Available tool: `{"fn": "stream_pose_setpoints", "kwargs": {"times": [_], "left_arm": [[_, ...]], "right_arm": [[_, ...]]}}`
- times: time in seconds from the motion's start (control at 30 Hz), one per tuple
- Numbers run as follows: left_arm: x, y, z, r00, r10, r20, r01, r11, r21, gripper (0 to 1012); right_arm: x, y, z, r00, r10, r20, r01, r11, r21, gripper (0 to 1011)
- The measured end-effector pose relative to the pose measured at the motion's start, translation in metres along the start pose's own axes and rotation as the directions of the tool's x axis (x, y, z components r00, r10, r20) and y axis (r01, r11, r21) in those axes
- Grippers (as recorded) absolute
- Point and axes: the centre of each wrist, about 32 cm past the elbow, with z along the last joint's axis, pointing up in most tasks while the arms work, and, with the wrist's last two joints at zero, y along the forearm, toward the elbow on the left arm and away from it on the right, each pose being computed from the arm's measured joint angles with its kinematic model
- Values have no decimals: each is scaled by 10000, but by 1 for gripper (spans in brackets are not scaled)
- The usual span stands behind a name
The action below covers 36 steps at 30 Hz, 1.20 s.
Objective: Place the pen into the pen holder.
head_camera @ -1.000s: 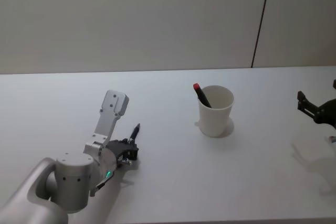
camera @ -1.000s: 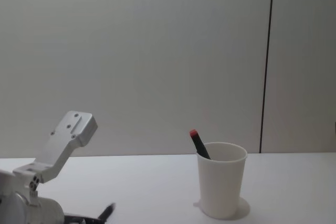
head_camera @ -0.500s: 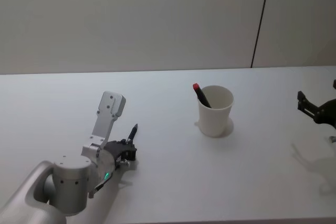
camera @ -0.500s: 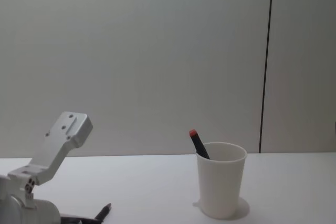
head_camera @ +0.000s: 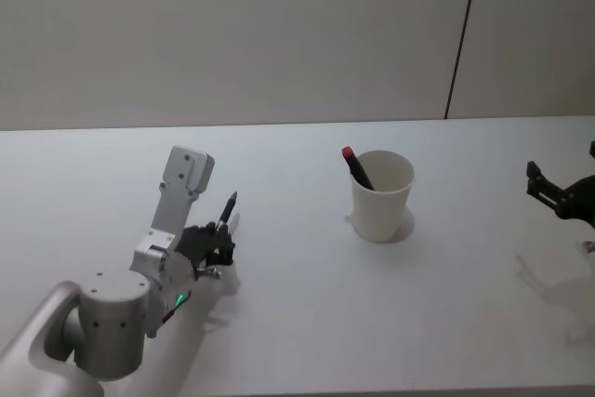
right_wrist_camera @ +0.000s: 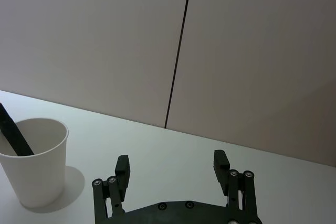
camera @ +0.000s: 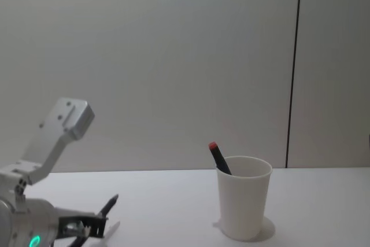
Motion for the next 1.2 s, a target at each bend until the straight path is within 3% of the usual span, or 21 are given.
{"fn": "stream_pose_setpoints", "kwargs": {"times": [0.4,0.7,0.83,0.87,0.93,0.97,1.07,1.13,1.2], "left_arm": [[9,155,77,9979,-336,545,398,9925,-1157,142],[-24,270,115,9892,-906,1151,1131,9716,-2076,142],[-48,316,130,9810,-1250,1484,1599,9540,-2535,142],[-57,329,135,9774,-1372,1611,1776,9457,-2723,142],[-60,334,136,9755,-1442,1663,1866,9425,-2772,142],[-68,344,140,9712,-1583,1783,2060,9337,-2930,142],[-81,358,147,9637,-1799,1974,2365,9183,-3176,142],[-99,369,157,9532,-2069,2202,2745,8977,-3446,142],[-108,372,161,9467,-2219,2334,2959,8854,-3586,142]], "right_arm": [[0,0,0,10000,-1,0,1,10000,1,1001],[0,0,0,10000,-1,0,1,10000,1,1001],[0,0,0,10000,-1,-1,1,10000,0,1001],[0,0,0,10000,-1,0,1,10000,1,1001],[0,0,0,10000,-1,0,1,10000,1,1001],[0,0,0,10000,-1,0,1,10000,1,1001],[0,0,0,10000,-1,0,1,10000,1,1001],[0,0,0,10000,-1,0,1,10000,1,1001],[0,0,0,10000,-1,-1,1,10000,0,1001]]}}
